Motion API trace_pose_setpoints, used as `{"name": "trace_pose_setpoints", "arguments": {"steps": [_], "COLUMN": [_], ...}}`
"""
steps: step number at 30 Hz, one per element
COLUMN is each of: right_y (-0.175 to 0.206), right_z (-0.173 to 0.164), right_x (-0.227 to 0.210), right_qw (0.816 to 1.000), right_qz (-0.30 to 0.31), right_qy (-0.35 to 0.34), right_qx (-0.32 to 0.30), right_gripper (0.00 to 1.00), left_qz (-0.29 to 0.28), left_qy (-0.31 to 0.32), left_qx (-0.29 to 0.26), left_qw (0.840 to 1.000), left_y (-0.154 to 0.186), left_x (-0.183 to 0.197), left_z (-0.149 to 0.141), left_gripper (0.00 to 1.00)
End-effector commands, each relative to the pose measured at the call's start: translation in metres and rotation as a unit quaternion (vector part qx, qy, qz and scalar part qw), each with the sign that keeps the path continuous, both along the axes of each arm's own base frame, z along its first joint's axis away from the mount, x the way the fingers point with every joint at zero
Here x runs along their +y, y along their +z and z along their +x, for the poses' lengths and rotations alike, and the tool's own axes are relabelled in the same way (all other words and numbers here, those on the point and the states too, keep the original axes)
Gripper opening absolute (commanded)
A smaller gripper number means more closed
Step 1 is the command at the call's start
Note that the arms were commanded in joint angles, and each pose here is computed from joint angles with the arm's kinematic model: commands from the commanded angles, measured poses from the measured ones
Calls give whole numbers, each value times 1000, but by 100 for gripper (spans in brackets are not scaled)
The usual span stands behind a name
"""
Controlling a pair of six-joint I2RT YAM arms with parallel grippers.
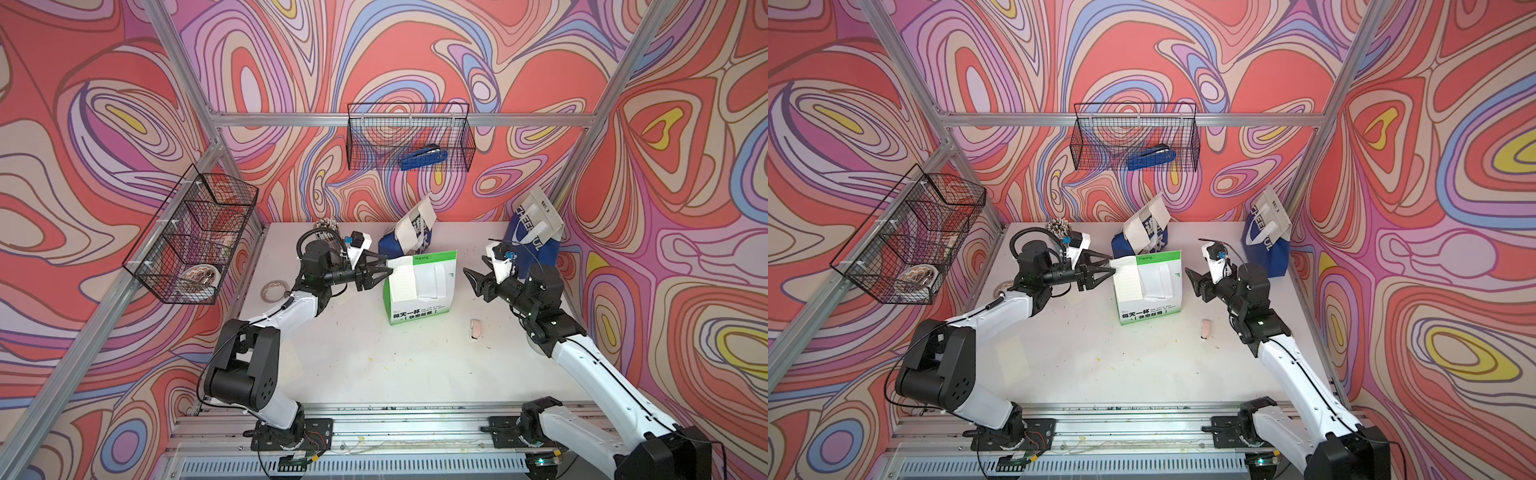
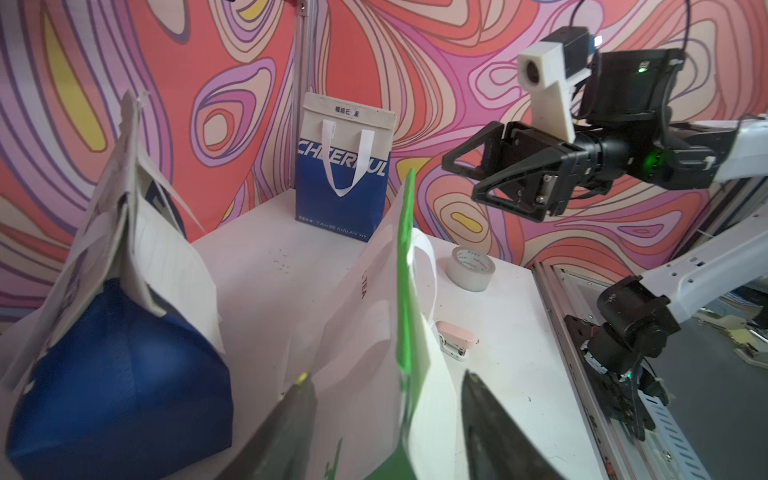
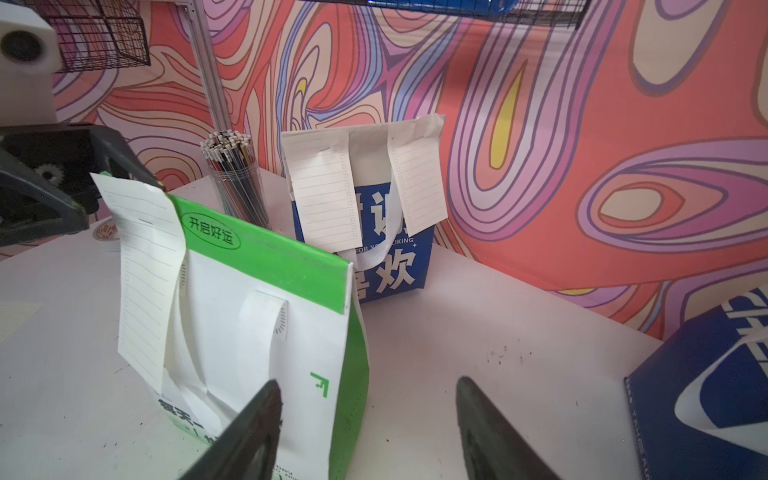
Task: Staple the receipts to the bags
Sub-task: Place the takeout bag at the center of the board.
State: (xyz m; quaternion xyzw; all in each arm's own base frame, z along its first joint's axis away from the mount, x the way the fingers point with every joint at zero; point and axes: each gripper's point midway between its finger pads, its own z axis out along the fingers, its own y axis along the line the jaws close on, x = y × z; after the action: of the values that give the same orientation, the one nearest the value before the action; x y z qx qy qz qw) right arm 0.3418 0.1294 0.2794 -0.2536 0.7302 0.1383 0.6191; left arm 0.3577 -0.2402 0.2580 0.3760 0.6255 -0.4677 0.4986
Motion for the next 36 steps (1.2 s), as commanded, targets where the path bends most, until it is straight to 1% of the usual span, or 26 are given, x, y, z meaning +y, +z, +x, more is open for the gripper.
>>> {"name": "trace_pose_setpoints", "arguments": {"steps": [1,2,4,6,8,10,12,14,15,16,17,20,23,25,27,28,31,33,34,36], "right_y": [22,28,40,54,63,71,79,84,87,88,90,90,90,90,91,91,92,91,92,91], "right_z": [-5,-6,-9,-12,-15,-17,-18,-18,-19,-18,-18,-18,-19,-21,-23,-24,-28,-28,-28,-27], "right_x": [6,6,7,6,5,4,3,2,2,2,2,2,3,2,1,0,-2,-2,-2,-2], "right_qw": [998,998,997,996,994,994,993,992,992,992,992,992,993,993,993,993,993,993,993,993], "right_qz": [-17,-18,-13,0,9,15,18,23,24,26,28,30,32,33,32,31,26,23,23,24], "right_qy": [29,28,32,28,29,25,22,19,19,19,19,18,19,19,17,15,12,11,11,12], "right_qx": [-45,-53,-72,-89,-102,-110,-117,-120,-123,-123,-124,-119,-114,-112,-110,-110,-112,-112,-112,-111], "right_gripper": [68,68,68,68,69,69,69,69,69,69,69,69,69,69,68,68,69,68,69,69], "left_qz": [30,45,75,114,147,186,221,235,241,247,259,288,319,342,360,366,373,378,383,400], "left_qy": [63,89,151,230,296,351,431,480,495,503,500,479,463,462,474,477,462,438,426,412], "left_qx": [-28,-24,-15,0,33,61,112,173,210,236,260,300,318,335,353,358,365,369,371,370], "left_qw": [997,995,985,967,943,916,867,827,808,794,784,773,763,747,722,714,717,728,731,730], "left_y": [18,17,12,3,-9,-23,-42,-60,-71,-79,-88,-113,-140,-158,-173,-181,-195,-202,-205,-212], "left_x": [13,20,37,61,84,107,141,166,175,180,181,175,173,176,183,185,180,174,171,168], "left_z": [2,3,5,9,10,9,13,18,19,22,24,37,52,59,62,62,62,61,59,57], "left_gripper": [79,85,100,100,100,100,100,100,100,100,100,95,94,91,89,88,85,80,77,75]}}
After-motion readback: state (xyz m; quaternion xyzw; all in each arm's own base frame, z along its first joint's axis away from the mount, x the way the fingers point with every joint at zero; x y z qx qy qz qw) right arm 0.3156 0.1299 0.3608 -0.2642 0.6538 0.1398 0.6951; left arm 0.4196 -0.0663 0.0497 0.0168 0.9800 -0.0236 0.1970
